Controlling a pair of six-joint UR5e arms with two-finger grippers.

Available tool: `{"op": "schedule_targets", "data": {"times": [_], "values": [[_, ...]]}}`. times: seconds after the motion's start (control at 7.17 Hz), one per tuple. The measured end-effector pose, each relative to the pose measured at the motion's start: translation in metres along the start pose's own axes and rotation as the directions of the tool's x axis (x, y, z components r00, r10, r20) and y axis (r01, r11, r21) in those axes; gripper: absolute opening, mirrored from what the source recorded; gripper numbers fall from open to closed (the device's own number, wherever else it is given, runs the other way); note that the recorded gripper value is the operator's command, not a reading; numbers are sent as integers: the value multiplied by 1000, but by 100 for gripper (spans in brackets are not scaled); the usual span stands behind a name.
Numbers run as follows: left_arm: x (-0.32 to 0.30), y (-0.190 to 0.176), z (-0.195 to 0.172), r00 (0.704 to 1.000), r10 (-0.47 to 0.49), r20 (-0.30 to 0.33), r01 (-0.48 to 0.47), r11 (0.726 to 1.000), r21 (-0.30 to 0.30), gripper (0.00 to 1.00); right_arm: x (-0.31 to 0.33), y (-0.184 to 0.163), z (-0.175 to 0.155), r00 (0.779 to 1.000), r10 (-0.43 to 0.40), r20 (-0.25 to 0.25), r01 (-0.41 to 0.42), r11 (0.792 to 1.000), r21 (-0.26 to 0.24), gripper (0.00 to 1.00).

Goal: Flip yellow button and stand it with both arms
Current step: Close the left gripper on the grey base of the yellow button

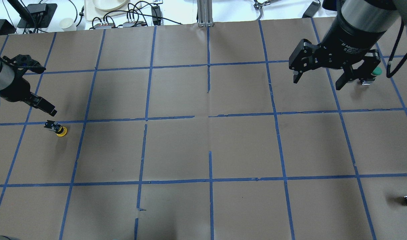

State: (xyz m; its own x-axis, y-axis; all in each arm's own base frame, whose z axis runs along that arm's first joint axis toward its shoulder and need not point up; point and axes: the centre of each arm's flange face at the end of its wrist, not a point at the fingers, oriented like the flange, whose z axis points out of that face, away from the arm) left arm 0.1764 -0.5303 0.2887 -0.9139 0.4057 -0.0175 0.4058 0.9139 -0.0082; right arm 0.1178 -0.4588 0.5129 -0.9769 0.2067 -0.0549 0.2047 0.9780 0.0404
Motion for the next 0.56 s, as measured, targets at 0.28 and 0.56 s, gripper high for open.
{"op": "schedule_targets", "data": {"times": [0.28, 0.56], "values": [[-15, 17, 27, 998, -58, -31, 58, 998, -17, 97, 0, 0, 0, 1000, 2, 0, -2, 1000, 2, 100], [-5, 26, 45, 992, -114, -62, 112, 993, -41, 95, 1, 0, 0, 1000, -1, -7, 1, 1000, 3, 100]]}}
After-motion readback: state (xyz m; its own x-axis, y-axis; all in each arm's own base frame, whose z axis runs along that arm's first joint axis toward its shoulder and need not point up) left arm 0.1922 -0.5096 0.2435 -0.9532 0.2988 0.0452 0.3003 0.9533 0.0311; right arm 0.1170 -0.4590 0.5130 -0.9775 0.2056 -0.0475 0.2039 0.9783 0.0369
